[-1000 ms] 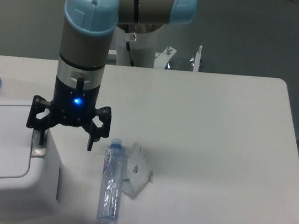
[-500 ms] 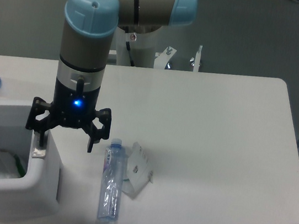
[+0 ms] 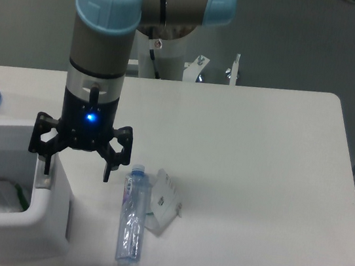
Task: Open the trash can
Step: 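Press down on the lid edge to flip the lid open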
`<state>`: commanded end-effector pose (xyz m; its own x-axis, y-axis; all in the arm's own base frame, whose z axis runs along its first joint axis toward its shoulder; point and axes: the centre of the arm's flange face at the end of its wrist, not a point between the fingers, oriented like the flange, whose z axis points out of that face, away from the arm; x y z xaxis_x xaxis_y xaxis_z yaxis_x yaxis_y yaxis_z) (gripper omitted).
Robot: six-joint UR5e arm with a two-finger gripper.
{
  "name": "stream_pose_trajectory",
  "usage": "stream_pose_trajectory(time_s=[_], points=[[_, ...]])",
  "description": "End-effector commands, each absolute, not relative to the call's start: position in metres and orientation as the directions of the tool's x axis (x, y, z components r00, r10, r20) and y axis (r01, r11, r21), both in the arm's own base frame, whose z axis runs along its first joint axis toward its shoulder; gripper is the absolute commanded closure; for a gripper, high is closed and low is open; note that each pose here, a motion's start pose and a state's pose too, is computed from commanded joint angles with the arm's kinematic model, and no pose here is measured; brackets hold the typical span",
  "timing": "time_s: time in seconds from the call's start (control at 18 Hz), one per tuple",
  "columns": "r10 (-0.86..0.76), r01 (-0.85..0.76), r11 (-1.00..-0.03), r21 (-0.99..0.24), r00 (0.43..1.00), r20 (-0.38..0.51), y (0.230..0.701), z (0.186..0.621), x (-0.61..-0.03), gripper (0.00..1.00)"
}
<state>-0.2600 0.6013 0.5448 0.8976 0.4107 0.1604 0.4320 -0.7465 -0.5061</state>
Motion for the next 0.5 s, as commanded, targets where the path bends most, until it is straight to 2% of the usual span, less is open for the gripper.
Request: stream_pose_trajectory(time_s=[0.11, 0.22, 0.39, 0.5], points=[[0.360, 0.358, -0.782, -0.510, 0.928, 0.099, 0.583, 0.555, -0.274, 0.00], [0.315, 0.287, -0.841, -0.459, 0.949, 0.017, 0.558, 0.558, -0.294, 0.00], [0.167, 0.120, -0.946, -0.301, 0.977, -0.135, 0.531, 0.545, -0.315, 0.00], [0.081, 0.039, -0.973, -0.227, 0.980, -0.181, 0.521, 0.541, -0.324, 0.00]])
